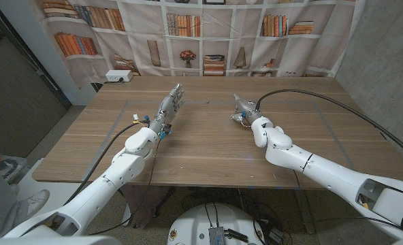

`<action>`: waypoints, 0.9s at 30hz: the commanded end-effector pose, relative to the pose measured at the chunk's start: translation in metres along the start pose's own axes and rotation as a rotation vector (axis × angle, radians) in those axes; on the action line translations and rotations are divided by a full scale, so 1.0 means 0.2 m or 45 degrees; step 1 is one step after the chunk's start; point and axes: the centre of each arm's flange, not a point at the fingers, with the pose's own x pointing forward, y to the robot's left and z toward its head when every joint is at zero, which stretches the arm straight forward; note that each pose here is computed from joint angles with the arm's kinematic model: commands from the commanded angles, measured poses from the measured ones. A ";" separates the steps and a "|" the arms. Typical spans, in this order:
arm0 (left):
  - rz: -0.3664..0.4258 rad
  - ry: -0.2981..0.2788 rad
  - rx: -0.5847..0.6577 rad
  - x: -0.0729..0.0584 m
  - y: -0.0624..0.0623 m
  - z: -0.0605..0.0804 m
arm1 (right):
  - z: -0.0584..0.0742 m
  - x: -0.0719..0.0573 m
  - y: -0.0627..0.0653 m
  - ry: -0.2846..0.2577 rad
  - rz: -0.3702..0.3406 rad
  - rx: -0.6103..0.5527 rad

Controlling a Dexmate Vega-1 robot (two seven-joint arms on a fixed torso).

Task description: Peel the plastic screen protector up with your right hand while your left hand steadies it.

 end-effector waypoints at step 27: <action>-0.008 0.003 -0.006 0.01 0.00 -0.01 | 0.00 0.03 0.03 0.015 0.048 0.035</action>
